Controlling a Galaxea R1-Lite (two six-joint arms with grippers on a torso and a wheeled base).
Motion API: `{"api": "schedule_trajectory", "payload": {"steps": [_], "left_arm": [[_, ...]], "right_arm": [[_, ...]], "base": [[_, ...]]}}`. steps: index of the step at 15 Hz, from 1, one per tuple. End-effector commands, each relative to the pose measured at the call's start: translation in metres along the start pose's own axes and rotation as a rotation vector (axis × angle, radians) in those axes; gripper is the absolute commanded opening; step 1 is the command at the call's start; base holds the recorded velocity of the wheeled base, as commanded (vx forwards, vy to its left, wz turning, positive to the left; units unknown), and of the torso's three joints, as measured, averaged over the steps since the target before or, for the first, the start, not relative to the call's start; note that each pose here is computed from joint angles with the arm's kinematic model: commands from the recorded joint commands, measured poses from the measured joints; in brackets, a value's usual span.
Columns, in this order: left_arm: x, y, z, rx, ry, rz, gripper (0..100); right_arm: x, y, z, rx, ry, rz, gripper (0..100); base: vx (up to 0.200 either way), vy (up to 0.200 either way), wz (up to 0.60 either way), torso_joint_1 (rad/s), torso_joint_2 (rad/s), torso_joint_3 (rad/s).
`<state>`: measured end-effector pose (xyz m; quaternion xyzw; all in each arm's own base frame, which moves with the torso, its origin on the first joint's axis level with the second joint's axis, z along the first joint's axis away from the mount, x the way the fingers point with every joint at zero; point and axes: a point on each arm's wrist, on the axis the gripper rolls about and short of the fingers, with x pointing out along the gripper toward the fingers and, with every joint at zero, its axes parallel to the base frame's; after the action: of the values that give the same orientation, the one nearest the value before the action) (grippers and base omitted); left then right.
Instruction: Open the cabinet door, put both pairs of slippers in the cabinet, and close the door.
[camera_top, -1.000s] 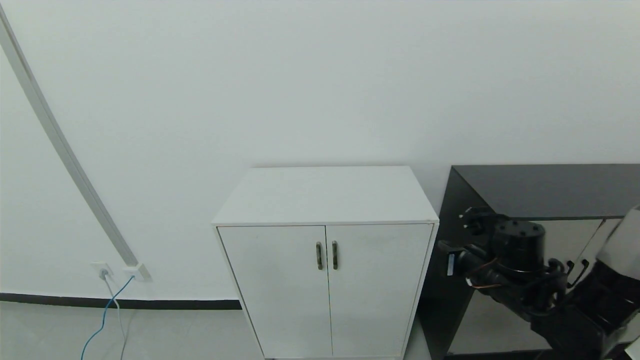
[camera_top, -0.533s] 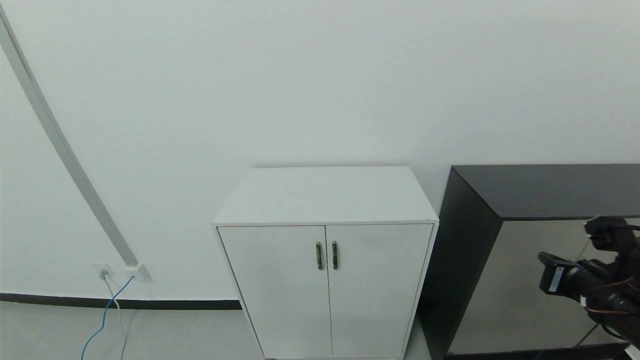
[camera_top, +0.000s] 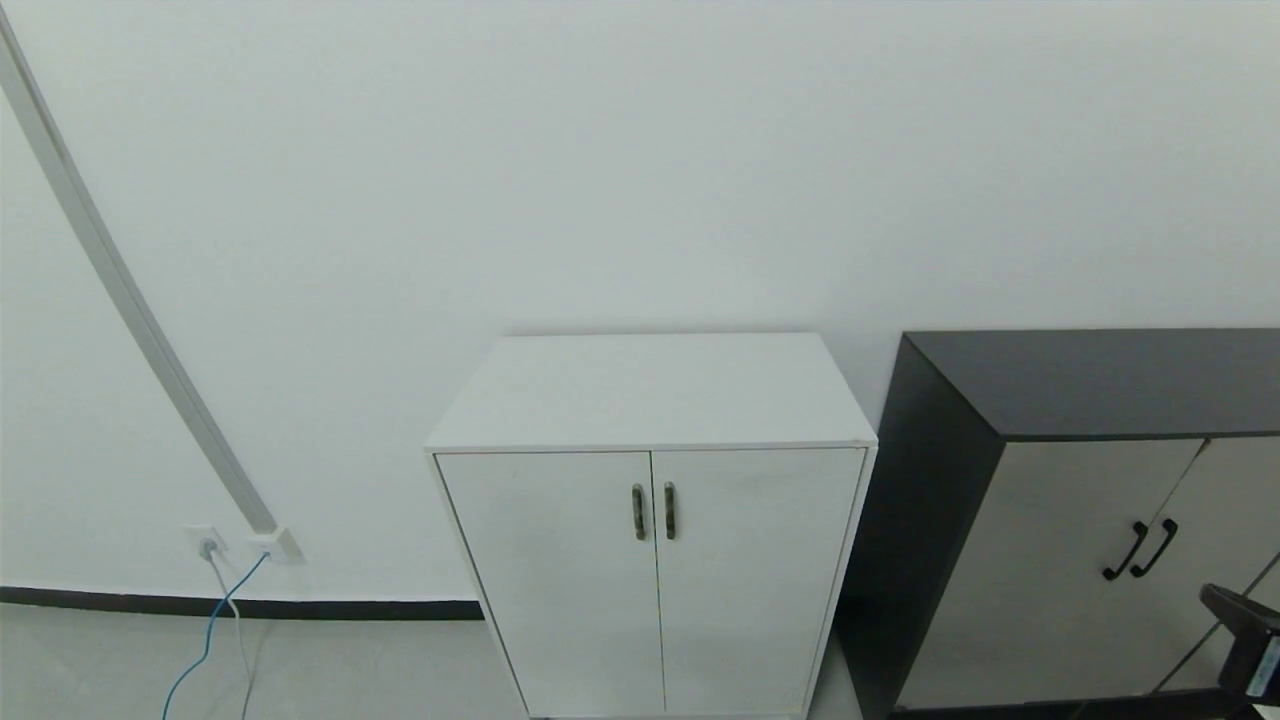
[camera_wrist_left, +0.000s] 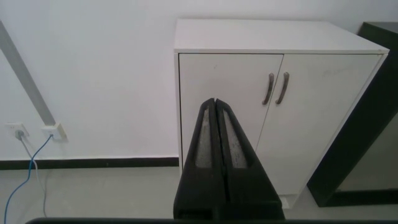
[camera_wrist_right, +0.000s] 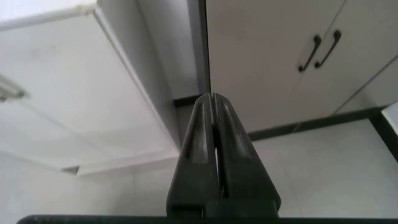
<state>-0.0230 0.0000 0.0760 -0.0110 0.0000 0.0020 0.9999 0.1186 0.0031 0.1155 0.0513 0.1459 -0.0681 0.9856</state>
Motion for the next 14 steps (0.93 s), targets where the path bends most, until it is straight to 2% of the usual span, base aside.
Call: {"api": "schedule_trajectory", "payload": {"steps": [1,5,9,14], "left_arm": [[0.000,0.000,0.000,0.000,0.002,0.001,0],[0.000,0.000,0.000,-0.001,0.002,0.001,0],[0.000,0.000,0.000,0.000,0.002,0.001,0],[0.000,0.000,0.000,-0.001,0.002,0.001,0]], "right_arm": [[-0.045,-0.007,-0.003,0.013,-0.083,0.046,0],[-0.081,-0.015,-0.016,0.011,-0.089,0.077,0],[-0.115,-0.024,-0.037,-0.050,-0.152,0.127,0],[-0.126,-0.027,-0.055,-0.068,-0.233,0.205,0]], "base": [[0.000,0.000,0.00,0.000,0.00,0.000],[0.000,0.000,0.00,0.000,0.00,0.000],[0.000,0.000,0.00,0.000,0.00,0.000],[0.000,0.000,0.00,0.000,0.00,0.000]]}}
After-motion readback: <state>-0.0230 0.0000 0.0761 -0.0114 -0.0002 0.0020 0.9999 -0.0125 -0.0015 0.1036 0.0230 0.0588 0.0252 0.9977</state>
